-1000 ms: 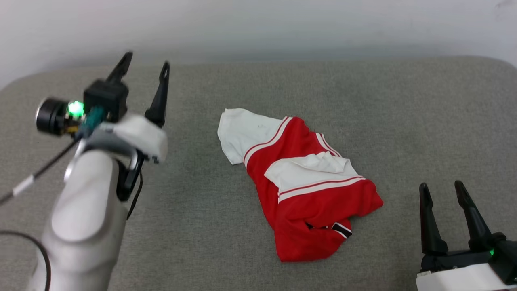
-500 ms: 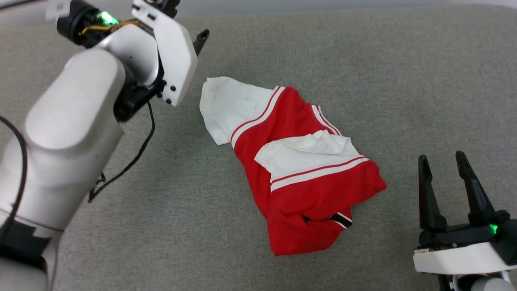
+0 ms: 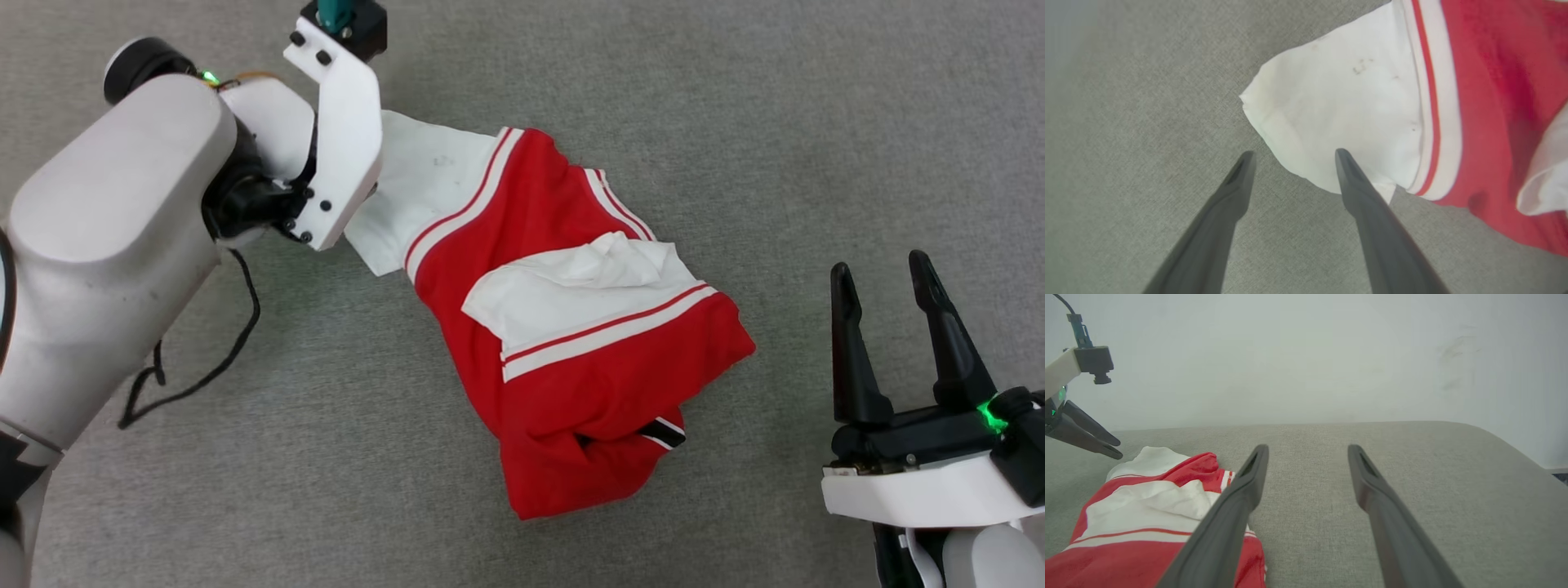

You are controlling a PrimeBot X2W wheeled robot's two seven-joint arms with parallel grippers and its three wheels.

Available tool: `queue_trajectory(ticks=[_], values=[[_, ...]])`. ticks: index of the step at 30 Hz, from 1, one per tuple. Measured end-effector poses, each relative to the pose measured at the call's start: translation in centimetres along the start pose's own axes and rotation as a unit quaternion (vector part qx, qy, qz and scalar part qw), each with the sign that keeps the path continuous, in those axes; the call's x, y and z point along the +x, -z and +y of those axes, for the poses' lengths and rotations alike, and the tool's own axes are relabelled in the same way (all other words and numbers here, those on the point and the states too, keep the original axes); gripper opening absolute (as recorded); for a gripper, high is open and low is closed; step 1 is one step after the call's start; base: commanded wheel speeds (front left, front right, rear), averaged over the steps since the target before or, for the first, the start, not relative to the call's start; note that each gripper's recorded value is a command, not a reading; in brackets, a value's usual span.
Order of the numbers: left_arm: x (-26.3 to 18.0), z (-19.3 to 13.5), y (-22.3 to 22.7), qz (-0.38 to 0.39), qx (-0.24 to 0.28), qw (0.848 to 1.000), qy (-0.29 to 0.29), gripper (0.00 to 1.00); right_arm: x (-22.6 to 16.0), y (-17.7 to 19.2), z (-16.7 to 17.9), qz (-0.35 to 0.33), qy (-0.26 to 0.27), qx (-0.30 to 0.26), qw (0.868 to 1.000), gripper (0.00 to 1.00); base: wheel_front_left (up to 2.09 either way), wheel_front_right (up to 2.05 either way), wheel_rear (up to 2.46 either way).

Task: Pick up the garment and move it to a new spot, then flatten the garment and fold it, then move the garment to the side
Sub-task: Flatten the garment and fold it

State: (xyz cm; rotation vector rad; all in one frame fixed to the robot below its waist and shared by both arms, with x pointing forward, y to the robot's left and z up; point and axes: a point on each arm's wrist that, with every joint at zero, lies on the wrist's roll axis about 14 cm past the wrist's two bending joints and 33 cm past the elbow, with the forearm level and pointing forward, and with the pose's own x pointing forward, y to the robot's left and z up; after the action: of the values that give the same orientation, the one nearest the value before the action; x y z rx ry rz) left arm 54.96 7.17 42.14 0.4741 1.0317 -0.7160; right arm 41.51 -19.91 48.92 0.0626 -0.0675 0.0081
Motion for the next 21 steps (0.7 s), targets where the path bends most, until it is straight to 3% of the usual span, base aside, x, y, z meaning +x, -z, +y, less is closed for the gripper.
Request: queue_trajectory(ticks=[5,10,11,12,21], values=[[2.9,-1.2,2.7,0.057,0.019,0.998,0.024,1.00,-0.1,0.8,-0.8,0.012,0.011,-0.004,1.000,1.00,0.00,0.00,0.00],[3.8,-1.7,3.1,0.063,0.023,0.997,0.038,0.97,-0.1,1.2,-1.0,0.018,0.014,-0.005,1.000,1.00,0.00,0.00,0.00],[3.8,-1.7,3.1,0.059,0.026,0.997,0.037,0.10,-0.1,1.2,-0.9,0.018,0.014,-0.005,1.000,1.00,0.00,0.00,0.00],[3.8,-1.7,2.8,0.051,0.028,0.998,0.036,0.00,-0.1,1.2,-0.9,0.018,0.013,-0.005,1.000,1.00,0.00,0.00,0.00],[-1.2,-2.0,-0.6,-0.059,0.038,0.997,0.020,0.00,-0.5,-0.2,0.0,0.000,0.000,-0.002,1.000,1.00,0.00,0.00,0.00]])
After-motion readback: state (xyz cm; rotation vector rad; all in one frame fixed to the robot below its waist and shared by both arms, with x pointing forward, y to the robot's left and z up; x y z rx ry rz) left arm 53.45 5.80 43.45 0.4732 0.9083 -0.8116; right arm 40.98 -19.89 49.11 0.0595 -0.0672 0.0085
